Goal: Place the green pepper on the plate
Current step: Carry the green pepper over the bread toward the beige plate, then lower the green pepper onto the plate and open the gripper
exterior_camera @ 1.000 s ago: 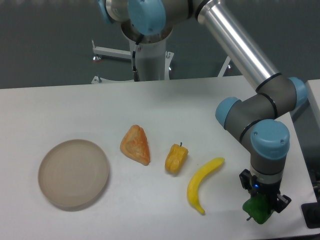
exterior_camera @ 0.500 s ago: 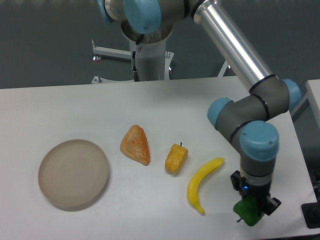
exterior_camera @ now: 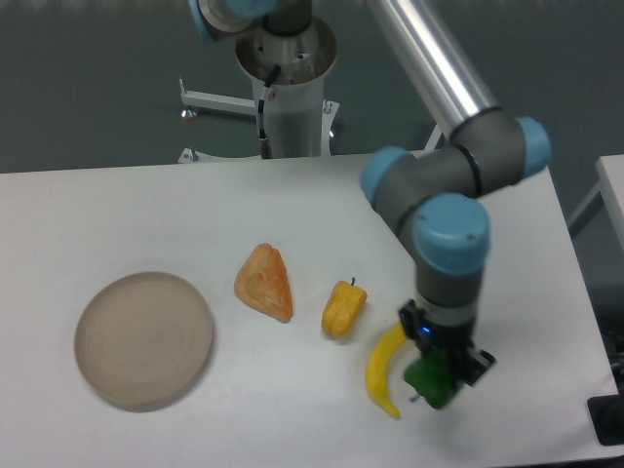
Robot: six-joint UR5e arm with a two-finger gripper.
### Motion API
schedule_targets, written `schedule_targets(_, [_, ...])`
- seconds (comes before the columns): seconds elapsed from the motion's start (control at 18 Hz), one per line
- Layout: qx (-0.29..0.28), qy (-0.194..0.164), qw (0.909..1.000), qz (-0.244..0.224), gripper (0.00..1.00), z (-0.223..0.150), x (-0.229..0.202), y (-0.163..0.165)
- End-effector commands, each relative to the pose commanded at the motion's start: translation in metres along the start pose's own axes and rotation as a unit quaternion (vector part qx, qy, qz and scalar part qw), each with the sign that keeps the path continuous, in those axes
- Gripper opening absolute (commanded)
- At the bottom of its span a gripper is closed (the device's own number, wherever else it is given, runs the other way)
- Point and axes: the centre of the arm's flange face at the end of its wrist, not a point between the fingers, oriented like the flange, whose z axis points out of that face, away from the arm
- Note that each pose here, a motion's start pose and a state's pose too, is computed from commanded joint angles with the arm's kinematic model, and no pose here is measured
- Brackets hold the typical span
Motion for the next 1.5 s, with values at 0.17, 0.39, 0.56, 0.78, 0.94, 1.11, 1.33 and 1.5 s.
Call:
schedule_targets(0.17, [0.003, 0.029, 0.9993, -0.025, 0.40, -0.024, 0.046, -0.025])
schedule_targets(0.39, [0.025, 0.063, 0.9948, -0.077, 0.40, -0.036, 0.104, -0.052])
schedule_targets(0.56, [0.035, 0.095, 0.9880, -0.117, 0.40, -0.032, 0.144, -0.073])
schedule_targets(0.78, [0.076, 0.114, 0.9776, -0.160, 0.40, -0.026, 0.181, -0.108])
schedule_targets(0.94, [0.111, 0.089, 0.9767, -0.160, 0.40, -0.005, 0.206, -0.126])
schedule_targets(1.11, [0.104, 0.095, 0.9788, -0.149, 0.40, 0.022, 0.223, -0.139])
schedule_targets(1.33, [0.096, 0.108, 0.9785, -0.147, 0.40, 0.042, 0.243, -0.153])
schedule_targets(1.5, [0.101, 0.110, 0.9792, -0.137, 0.40, 0.051, 0.258, -0.164])
